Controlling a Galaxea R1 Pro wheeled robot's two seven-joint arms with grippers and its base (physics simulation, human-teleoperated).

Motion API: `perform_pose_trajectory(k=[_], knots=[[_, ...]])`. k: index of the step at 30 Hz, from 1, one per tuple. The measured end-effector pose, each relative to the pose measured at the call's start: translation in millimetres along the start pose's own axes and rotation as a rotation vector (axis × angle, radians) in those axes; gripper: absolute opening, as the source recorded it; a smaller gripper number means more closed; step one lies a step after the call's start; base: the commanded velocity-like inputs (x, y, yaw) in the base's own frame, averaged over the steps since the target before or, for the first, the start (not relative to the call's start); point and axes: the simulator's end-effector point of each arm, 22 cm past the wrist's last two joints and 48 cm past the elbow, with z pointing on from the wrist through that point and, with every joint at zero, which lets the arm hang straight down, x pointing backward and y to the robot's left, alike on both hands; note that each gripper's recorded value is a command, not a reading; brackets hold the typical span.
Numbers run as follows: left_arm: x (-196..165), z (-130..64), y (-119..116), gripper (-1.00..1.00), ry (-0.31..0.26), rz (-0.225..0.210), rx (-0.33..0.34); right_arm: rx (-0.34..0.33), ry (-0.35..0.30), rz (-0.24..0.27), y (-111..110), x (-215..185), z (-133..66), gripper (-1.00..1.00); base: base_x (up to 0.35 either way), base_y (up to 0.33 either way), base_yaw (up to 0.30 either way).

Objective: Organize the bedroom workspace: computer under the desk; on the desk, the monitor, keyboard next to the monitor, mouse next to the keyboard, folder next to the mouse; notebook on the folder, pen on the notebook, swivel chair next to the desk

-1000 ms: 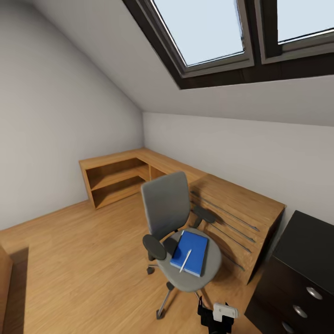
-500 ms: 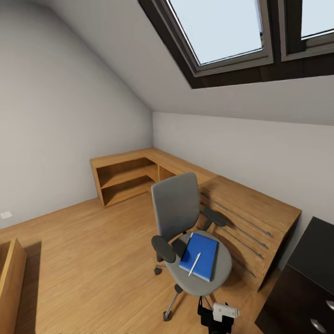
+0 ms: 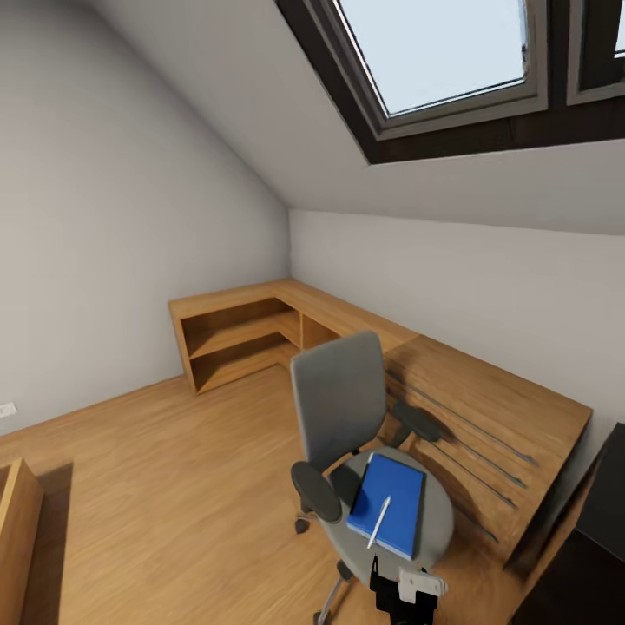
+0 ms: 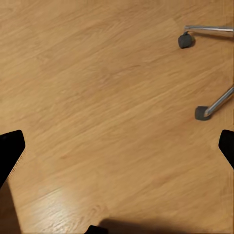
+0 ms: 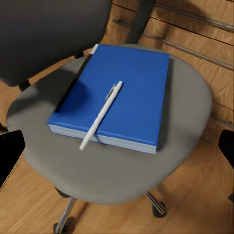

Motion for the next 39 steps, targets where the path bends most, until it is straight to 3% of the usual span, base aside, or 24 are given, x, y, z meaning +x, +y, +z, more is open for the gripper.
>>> perform_pose_trajectory(k=[11, 15, 25, 30, 34, 36, 37, 39], knots=[[-1.7, 1.5, 4.2, 1.0, -0.002, -0.005, -0.01, -0.001, -0.002, 0.001, 0.3, -0.6, 0.5, 1.0, 0.169, 0.068, 0.0], [-4.0, 5.4, 13.9, 1.0, 0.005, -0.039, -0.035, 0.0, -0.002, 0.001, 0.1, -0.7, 0.5, 1.0, 0.071, 0.042, 0.0], [-6.3, 5.5, 12.8, 1.0, 0.004, -0.053, -0.036, 0.002, -0.005, 0.002, -0.1, -1.9, 1.2, 1.0, 0.121, 0.048, 0.0], [-42.1, 0.7, -7.2, 1.0, -0.063, -0.129, 0.009, 0.021, -0.009, -0.004, -12.1, -3.5, 4.8, 1.0, 0.008, 0.003, 0.0], [-63.0, 5.9, -4.2, 1.0, -0.101, -0.172, 0.021, 0.064, -0.006, -0.033, -46.9, -1.0, 17.2, 1.0, 0.001, 0.0, 0.0], [-73.2, 8.7, -1.7, 1.0, -0.113, -0.201, 0.02, 0.084, 0.002, -0.053, -60.9, -7.0, 29.7, 1.0, 0.0, 0.0, 0.0], [-95.5, 12.7, 5.8, 1.0, -0.101, -0.257, 0.012, 0.118, 0.033, -0.064, -74.7, -24.0, 50.4, 1.0, 0.0, 0.0, 0.0], [-112.1, 17.1, 12.1, 1.0, -0.068, -0.285, 0.013, 0.143, 0.072, -0.059, -81.9, -34.4, 63.9, 1.0, 0.0, 0.0, 0.0]])
